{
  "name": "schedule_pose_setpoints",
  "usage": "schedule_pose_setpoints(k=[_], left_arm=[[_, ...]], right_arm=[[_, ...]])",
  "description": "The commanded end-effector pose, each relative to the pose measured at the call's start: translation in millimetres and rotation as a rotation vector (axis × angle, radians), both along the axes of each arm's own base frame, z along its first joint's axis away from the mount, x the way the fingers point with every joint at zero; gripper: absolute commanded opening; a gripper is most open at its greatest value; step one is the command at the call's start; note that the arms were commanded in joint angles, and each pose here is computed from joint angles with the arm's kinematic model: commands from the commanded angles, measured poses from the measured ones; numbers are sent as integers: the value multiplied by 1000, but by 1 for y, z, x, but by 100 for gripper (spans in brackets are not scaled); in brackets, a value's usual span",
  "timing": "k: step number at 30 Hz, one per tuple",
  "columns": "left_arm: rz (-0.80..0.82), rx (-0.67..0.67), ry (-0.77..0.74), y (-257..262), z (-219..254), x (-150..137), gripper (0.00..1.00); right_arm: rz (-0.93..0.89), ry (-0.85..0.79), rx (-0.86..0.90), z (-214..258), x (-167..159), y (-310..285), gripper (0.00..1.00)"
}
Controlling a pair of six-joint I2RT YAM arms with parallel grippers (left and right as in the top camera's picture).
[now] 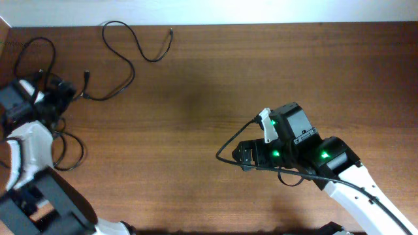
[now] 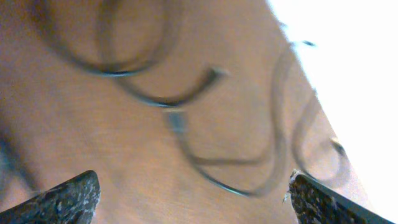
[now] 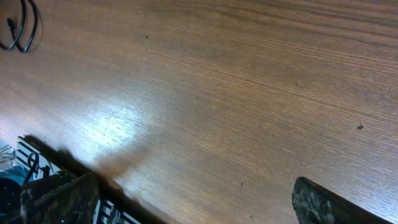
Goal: Untangle cables
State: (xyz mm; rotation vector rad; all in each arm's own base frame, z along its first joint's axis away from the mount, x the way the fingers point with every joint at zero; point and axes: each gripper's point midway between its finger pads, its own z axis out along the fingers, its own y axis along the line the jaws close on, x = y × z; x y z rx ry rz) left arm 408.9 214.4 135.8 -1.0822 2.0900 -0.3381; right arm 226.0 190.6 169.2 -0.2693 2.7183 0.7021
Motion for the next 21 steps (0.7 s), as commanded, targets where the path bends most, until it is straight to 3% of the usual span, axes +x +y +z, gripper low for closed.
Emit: schedule_pose_setpoints(k=[1,3,6,8,12,21], left_arm=[[-279,142,-163,-73,74,25,99],[-425,212,-210,-128,98,31,99],[-447,250,-188,-151,98,34,99],[-454,377,-138,-148,91,37,99],[-370,439,-45,-127,72,38,99],[-364,425,17,-116,8,71,99]], right_arm=[[0,-16,2,4,3,0,98],[0,-16,2,4,3,0,98],[0,-16,2,4,3,0,98],[0,-16,2,4,3,0,99],[0,-16,2,4,3,0,99],[0,-16,2,4,3,0,99]])
